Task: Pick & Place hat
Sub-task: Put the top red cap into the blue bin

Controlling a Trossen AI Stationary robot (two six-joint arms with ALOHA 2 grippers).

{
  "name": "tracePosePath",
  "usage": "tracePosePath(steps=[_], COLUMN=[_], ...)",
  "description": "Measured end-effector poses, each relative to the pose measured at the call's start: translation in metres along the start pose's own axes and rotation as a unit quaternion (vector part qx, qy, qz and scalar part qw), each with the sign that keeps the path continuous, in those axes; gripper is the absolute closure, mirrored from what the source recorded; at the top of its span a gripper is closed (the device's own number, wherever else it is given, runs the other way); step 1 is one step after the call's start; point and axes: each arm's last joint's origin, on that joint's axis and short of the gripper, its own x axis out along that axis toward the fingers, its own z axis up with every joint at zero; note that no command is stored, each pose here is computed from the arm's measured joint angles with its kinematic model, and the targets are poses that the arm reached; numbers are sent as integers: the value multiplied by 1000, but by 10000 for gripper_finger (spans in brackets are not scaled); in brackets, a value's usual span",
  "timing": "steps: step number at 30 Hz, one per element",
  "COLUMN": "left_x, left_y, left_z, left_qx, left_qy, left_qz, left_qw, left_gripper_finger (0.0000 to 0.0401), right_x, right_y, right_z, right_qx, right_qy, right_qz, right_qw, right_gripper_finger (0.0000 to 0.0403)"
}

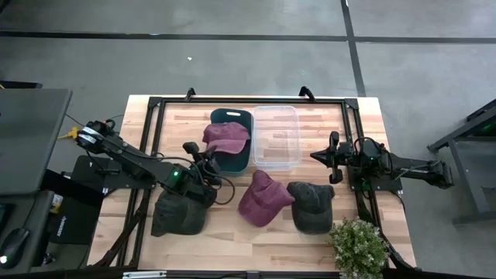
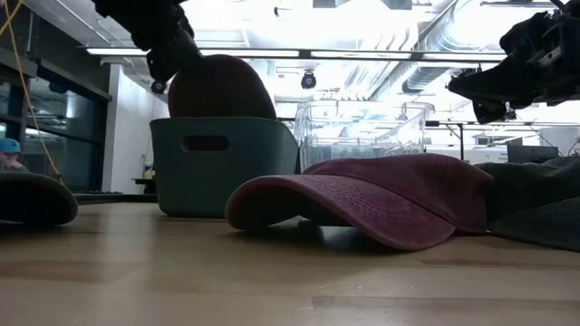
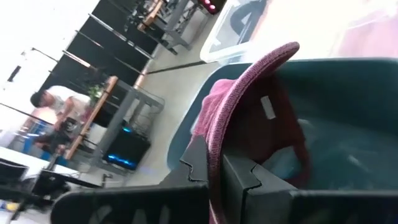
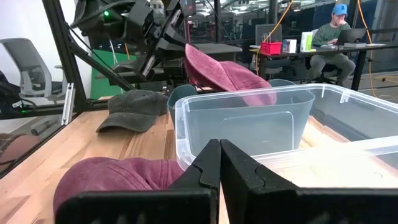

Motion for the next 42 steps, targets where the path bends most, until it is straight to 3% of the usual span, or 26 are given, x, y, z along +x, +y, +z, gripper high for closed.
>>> tracePosePath(steps=[9, 13, 18, 21, 27, 32, 37, 42], left_x=[3, 6, 11, 14, 23, 31, 38, 49], left_y=[-5, -6, -3, -3, 2, 7, 18, 22], left_z=[11, 12, 13, 14, 18, 19, 27, 26], left_qx=[29, 77, 119, 137, 117, 130, 138, 136], left_qy=[-9, -8, -9, -7, -5, 9, 21, 31], left_qz=[-63, -83, -63, -83, -132, -173, -178, -226], left_qw=[998, 993, 991, 987, 984, 976, 974, 964], left_gripper_finger=[401, 401, 401, 401, 401, 401, 401, 401], right_x=[0, 0, 0, 0, 0, 0, 0, 0], right_y=[0, 0, 0, 0, 0, 0, 0, 0], right_z=[0, 0, 0, 0, 0, 0, 0, 0], right_qx=[0, 0, 0, 0, 0, 0, 0, 0], right_qy=[0, 0, 0, 0, 0, 0, 0, 0], right_qz=[0, 0, 0, 0, 0, 0, 0, 0], right_qw=[1000, 1000, 1000, 1000, 1000, 1000, 1000, 1000], right_gripper_finger=[402, 402, 402, 402, 402, 402, 402, 402])
